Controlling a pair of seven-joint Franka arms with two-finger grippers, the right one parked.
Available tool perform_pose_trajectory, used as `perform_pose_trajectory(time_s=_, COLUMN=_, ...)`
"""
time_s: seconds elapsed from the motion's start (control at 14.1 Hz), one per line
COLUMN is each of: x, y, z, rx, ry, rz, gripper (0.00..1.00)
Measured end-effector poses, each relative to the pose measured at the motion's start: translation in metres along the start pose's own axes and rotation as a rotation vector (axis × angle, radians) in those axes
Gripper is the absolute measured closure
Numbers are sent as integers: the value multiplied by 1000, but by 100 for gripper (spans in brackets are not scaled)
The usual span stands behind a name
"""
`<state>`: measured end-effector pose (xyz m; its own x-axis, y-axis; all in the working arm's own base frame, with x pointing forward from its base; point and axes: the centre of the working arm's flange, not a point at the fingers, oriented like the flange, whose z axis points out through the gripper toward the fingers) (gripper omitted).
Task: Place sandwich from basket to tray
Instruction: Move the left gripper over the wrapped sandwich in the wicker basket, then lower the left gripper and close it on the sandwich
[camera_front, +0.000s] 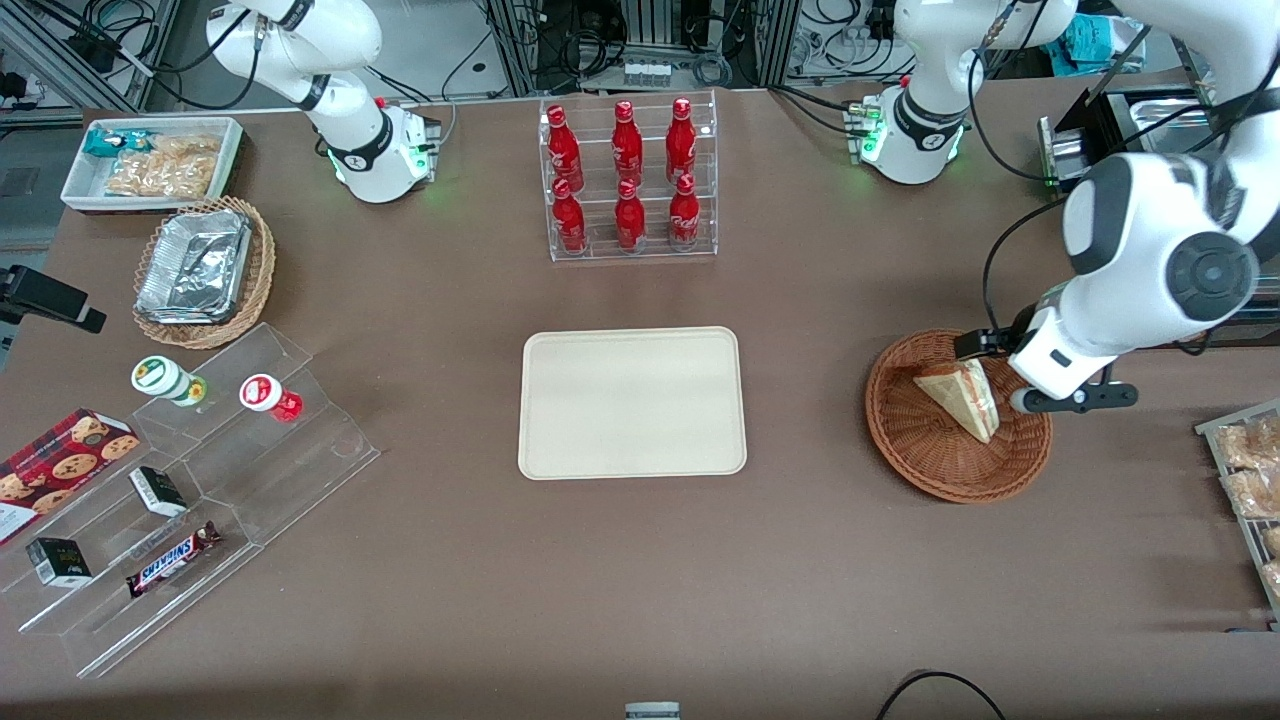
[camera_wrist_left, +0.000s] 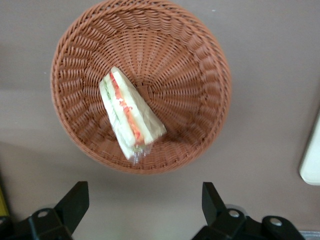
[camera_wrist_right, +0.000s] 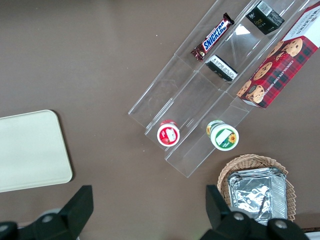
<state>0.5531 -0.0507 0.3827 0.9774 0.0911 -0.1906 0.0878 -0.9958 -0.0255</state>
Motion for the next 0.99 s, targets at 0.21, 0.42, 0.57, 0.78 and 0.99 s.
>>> perform_pose_trajectory(time_s=0.21, x=-3, y=-3, z=33, rx=-10, ry=30, rz=-189, gripper=0)
perform_pose_trajectory(time_s=0.42, x=-3, y=-4, z=51, rx=-41, ry=96, rz=-440, gripper=0)
perform_pose_trajectory(time_s=0.57, x=-4, y=-12, z=68, rx=-61, ry=117, rz=-592, gripper=0)
perform_pose_trajectory(time_s=0.78, x=-2, y=-17, z=89, rx=-67, ry=109, rz=-730, gripper=0)
perform_pose_trajectory(time_s=0.99, x=3, y=-17, z=115, rx=-57, ry=82, rz=-807, gripper=0)
